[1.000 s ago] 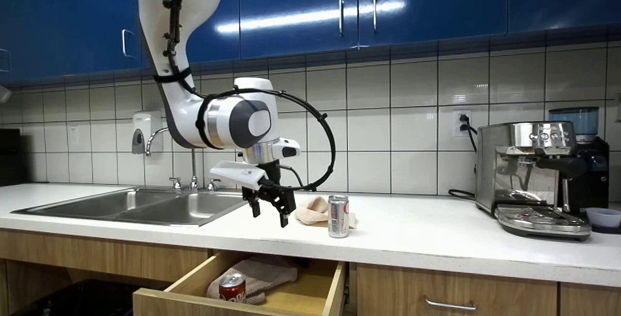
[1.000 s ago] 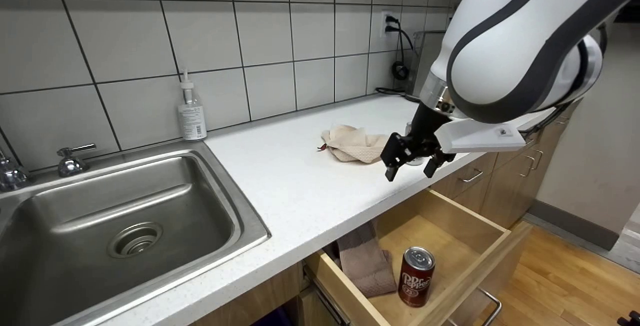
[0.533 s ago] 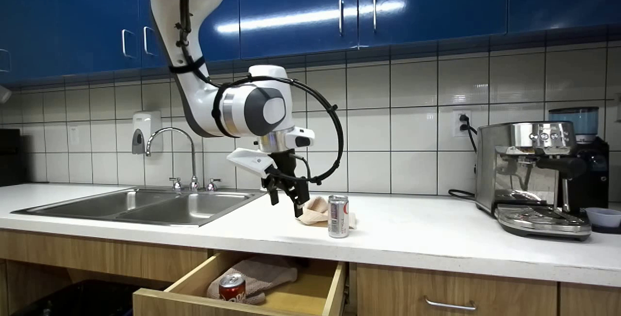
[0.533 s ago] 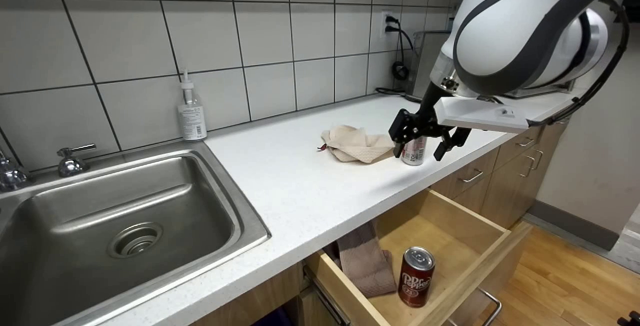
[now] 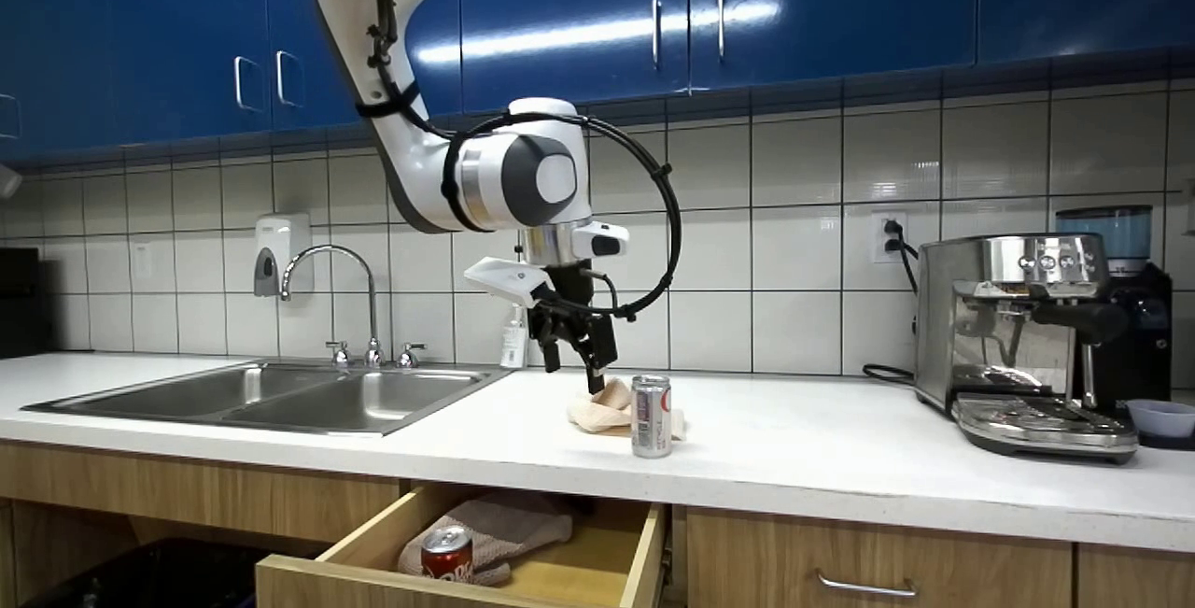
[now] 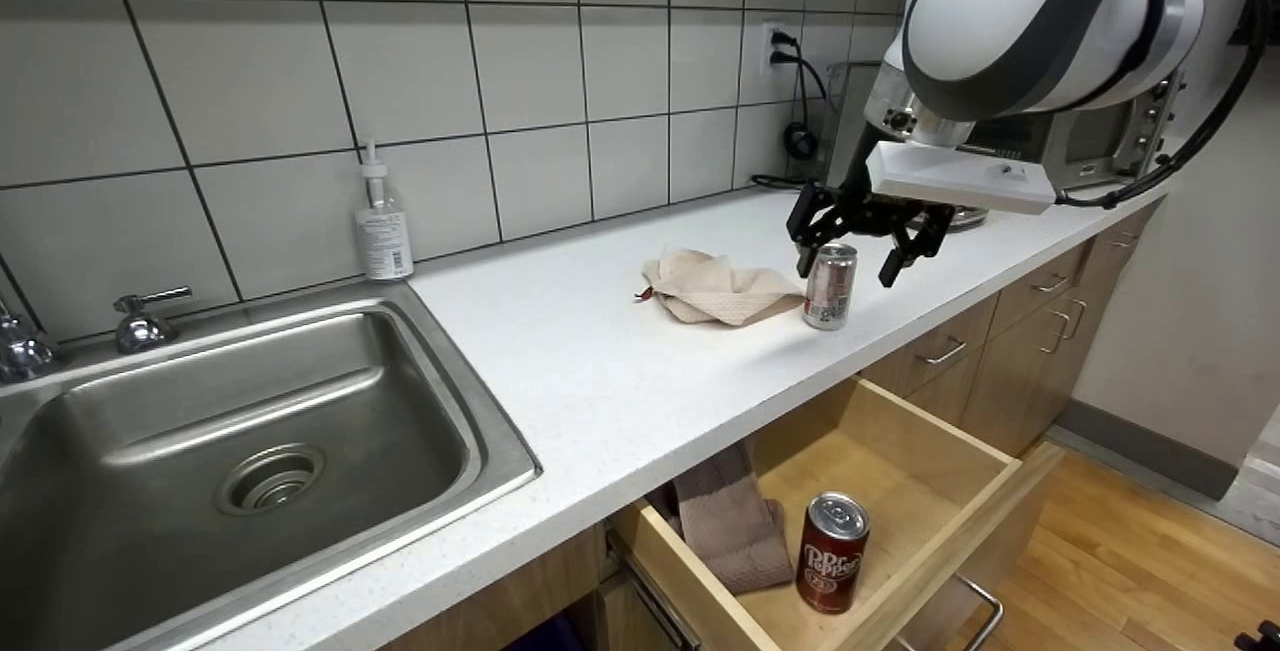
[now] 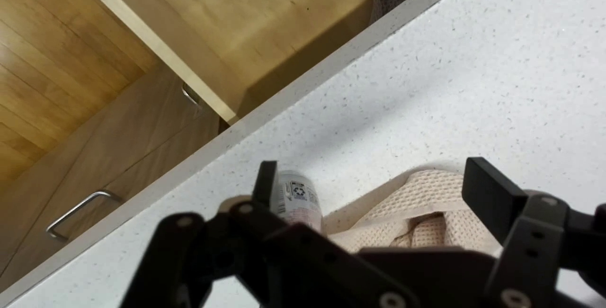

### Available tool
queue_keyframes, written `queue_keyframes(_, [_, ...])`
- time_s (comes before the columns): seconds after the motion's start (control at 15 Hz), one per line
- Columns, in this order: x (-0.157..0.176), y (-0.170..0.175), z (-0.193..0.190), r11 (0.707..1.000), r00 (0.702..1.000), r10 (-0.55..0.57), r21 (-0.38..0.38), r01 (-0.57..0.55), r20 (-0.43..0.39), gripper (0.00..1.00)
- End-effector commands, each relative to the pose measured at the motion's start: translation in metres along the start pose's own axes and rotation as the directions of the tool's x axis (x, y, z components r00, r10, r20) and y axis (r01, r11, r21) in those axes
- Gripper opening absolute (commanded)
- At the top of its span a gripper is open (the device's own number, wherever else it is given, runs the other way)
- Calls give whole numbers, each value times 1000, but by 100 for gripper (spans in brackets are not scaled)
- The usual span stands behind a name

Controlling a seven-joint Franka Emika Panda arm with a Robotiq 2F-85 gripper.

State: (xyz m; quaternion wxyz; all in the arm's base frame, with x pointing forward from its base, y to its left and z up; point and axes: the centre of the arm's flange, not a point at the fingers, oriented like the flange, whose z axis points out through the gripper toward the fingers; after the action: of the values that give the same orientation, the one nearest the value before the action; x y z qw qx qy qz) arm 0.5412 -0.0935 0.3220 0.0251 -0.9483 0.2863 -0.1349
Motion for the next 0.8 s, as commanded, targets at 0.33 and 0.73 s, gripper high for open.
queue_keyframes(0.33, [31,12,-24,996,996,76,-39,-75,47,100])
queue_keyframes(0.73, [51,25,-26,992,991,122,-49,-120,54,100])
